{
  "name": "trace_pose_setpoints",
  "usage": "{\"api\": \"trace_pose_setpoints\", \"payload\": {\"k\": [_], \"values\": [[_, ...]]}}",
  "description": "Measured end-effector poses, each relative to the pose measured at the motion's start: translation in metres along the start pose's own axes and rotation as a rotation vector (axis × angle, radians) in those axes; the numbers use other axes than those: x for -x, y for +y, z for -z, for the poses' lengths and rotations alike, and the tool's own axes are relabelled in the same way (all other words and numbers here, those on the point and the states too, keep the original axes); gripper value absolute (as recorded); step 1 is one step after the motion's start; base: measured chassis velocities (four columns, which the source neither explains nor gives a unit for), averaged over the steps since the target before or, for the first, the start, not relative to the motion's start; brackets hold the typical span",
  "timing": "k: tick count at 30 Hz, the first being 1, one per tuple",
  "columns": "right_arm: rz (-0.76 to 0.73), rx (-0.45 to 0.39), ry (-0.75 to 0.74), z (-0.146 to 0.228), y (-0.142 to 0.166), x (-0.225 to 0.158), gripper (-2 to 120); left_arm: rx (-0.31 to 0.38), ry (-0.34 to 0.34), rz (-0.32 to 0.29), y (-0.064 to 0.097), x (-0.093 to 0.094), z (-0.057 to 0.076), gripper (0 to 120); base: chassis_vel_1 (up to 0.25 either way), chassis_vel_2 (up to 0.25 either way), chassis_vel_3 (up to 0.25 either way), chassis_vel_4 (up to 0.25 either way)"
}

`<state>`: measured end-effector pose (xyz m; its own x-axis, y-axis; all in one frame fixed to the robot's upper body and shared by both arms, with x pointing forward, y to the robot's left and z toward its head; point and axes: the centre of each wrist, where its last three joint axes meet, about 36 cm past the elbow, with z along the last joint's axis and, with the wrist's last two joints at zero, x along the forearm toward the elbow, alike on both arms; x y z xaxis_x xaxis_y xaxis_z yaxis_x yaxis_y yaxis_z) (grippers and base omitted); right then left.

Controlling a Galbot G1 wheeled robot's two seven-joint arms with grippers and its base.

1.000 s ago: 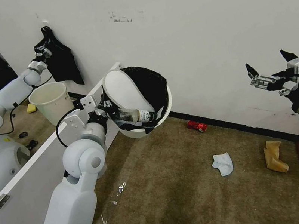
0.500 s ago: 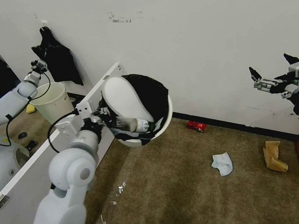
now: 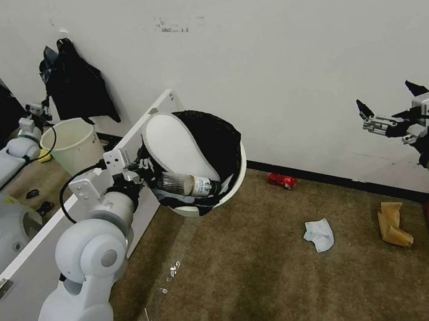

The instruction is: Pick up the trash bin and place the garbage on the floor into it.

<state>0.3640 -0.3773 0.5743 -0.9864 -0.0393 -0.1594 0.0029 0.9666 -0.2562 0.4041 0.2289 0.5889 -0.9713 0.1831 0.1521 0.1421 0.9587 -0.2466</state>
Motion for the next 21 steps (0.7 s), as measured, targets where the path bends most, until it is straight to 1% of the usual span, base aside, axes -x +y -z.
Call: {"api": "trace_pose_setpoints", "payload": {"k": [12,21], "values": [[-0.006,-0.007,0.002,-0.0006,-0.0031,0.0034,100,-0.009,0.016,-0.011,-0.0009,-0.0006,0.0000,4,0.000,0.000,0.000,0.000],[-0.011,-0.006,0.009,-0.0038,-0.0046,0.0037,100,-0.015,0.023,-0.014,-0.0028,0.0027,-0.0025,4,0.000,0.000,0.000,0.000]]}}
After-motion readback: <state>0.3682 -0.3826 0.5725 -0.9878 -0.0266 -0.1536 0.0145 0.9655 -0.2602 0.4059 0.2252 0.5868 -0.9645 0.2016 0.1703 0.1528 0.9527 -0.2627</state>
